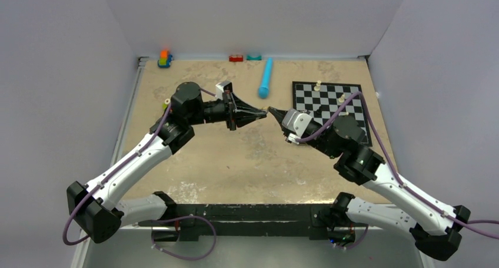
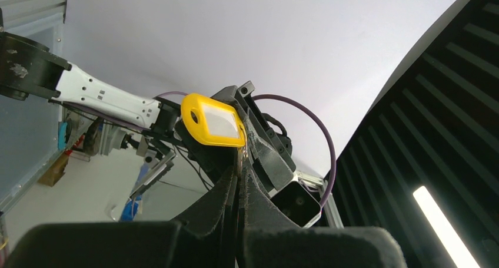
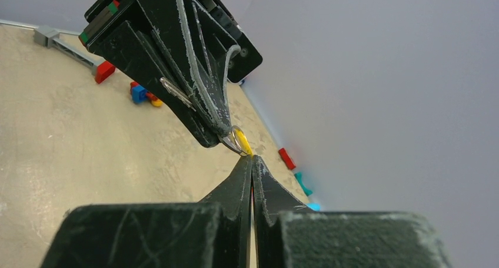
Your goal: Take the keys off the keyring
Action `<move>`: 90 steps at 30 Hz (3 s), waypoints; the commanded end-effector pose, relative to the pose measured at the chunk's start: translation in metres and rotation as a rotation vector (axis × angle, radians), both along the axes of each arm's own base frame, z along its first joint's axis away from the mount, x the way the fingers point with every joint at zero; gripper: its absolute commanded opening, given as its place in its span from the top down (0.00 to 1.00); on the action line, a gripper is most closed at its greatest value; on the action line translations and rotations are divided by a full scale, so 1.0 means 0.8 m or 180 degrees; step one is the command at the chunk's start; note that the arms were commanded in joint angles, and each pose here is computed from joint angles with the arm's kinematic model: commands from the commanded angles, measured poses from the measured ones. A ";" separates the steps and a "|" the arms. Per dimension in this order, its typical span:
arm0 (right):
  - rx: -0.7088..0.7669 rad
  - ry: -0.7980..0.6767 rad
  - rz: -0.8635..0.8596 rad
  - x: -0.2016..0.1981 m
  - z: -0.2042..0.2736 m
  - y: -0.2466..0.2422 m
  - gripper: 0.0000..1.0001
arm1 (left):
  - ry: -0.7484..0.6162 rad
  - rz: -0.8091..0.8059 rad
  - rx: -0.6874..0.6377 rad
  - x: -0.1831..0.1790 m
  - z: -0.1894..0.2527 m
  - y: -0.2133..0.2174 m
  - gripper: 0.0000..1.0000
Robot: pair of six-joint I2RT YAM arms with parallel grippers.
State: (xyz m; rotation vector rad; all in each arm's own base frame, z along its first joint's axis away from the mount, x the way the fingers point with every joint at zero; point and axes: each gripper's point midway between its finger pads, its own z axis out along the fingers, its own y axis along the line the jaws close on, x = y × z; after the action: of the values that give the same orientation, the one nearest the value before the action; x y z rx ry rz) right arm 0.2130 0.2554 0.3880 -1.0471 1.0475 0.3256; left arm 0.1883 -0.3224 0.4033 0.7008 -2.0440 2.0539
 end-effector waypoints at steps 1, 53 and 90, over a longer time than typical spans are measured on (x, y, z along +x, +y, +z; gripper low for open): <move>0.0102 -0.0093 -0.0018 -0.003 0.024 -0.005 1.00 | -0.0190 -0.0043 -0.0200 -0.013 0.036 0.009 1.00; 0.0325 -0.0238 0.0063 -0.013 0.065 -0.009 0.56 | -0.0249 -0.0085 -0.0343 -0.016 0.049 0.009 1.00; 0.0297 -0.0200 0.0138 -0.015 0.061 -0.002 0.99 | -0.0263 -0.0092 -0.0372 -0.018 0.054 0.011 1.00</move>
State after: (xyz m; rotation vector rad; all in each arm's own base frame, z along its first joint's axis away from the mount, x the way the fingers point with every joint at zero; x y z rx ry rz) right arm 0.2085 0.2605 0.4066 -1.0401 1.0072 0.3618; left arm 0.1832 -0.3207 0.4230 0.6417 -1.9753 2.1196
